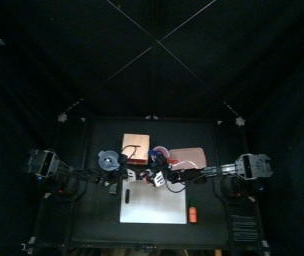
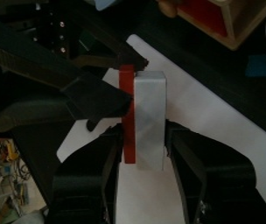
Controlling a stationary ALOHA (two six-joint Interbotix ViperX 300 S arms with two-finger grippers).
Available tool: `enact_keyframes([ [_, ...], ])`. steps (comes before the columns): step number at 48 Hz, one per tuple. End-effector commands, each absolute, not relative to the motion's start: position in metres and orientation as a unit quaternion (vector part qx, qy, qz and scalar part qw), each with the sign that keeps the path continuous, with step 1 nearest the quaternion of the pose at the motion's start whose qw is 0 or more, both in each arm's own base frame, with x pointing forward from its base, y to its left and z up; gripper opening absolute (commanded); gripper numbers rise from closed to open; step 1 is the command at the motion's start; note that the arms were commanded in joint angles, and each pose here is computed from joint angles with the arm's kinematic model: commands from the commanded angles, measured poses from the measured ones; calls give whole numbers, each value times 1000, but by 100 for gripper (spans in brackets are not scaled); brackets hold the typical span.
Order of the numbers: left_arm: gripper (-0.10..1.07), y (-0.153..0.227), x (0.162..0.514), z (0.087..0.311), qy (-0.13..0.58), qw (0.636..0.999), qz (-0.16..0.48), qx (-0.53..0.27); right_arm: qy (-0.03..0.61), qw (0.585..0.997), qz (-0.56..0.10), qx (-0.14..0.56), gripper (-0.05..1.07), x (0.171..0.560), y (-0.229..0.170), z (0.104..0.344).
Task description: Place salmon sushi upright
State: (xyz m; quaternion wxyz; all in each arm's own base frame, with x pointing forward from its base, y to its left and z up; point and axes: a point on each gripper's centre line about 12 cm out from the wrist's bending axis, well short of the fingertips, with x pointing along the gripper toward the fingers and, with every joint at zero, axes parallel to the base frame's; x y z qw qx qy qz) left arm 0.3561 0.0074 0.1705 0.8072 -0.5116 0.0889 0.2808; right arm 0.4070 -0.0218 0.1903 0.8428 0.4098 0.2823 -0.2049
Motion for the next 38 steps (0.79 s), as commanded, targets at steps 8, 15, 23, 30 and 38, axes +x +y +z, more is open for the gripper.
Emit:
enact_keyframes([
  [8,97,3,372,176,70,805,274,-522,261,853,-194,409,59,409,-23,209],
  [15,84,4,372,174,63,799,279,-528,261,853,-194,409,59,409,-23,210],
  [23,66,6,373,172,61,796,284,-530,262,852,-194,409,59,408,-23,209],
  [30,61,6,374,169,63,797,285,-528,264,850,-197,411,59,407,-23,207],
  [38,61,6,373,170,63,798,285,-528,265,849,-197,413,64,404,-23,206],
])
